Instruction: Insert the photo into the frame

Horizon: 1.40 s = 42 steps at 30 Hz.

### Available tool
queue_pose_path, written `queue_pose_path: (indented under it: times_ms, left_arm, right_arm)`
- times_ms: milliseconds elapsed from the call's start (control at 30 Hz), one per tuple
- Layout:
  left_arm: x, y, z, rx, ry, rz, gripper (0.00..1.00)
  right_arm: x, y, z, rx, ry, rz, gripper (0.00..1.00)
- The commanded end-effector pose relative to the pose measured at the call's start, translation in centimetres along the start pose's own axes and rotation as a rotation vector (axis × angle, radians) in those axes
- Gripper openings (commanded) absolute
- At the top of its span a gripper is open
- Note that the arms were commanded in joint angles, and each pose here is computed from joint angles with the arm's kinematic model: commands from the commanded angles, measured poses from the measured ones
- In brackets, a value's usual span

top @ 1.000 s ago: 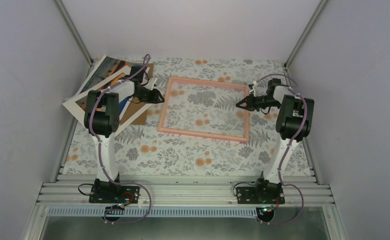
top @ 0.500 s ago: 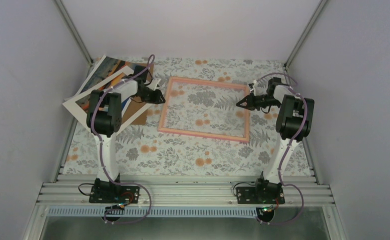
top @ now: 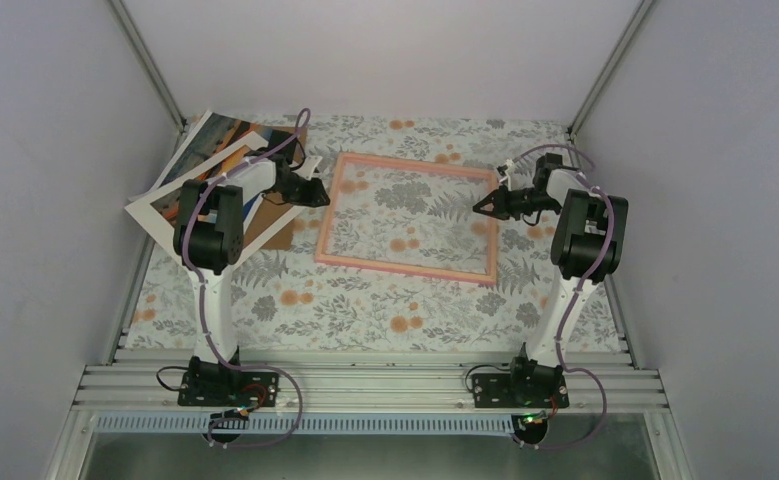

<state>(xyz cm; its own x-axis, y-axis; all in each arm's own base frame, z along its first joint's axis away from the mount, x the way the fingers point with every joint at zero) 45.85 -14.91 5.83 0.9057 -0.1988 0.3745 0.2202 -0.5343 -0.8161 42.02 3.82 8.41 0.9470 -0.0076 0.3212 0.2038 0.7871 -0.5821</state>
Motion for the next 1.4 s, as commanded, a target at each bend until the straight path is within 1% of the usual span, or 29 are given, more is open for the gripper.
queue_pose_path:
  times_ms: [0, 367, 1000, 1367]
  left_arm:
    - [-1.6, 1.5, 2.4, 0.091, -0.025, 0.064, 0.19]
    - [-2.0, 1.9, 2.2, 0.077, -0.036, 0.072, 0.18]
    - [-2.1, 2.0, 2.1, 0.08, -0.038, 0.072, 0.17]
    - [-2.0, 2.0, 2.0, 0.08, -0.035, 0.073, 0.17]
  right_arm:
    - [0.1, -0.1, -0.6, -0.007, 0.004, -0.012, 0.04]
    - [-0.5, 0.2, -0.1, 0.024, 0.09, -0.087, 0.04]
    - [0.4, -0.1, -0.7, -0.084, 0.019, -0.102, 0.04]
    - [0.3, 0.2, -1.2, -0.127, 0.034, -0.09, 0.05]
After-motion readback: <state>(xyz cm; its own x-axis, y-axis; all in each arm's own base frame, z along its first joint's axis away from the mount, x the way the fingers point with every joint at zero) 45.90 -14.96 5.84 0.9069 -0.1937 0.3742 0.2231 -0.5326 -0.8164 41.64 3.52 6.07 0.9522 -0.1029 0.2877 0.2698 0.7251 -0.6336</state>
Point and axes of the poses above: each gripper's point midway between its finger pads, its own y axis out along the fingers, its own z axis along the line the jaws close on, x = y × z, the point moved 3 cm from there along -y, back along the fingers
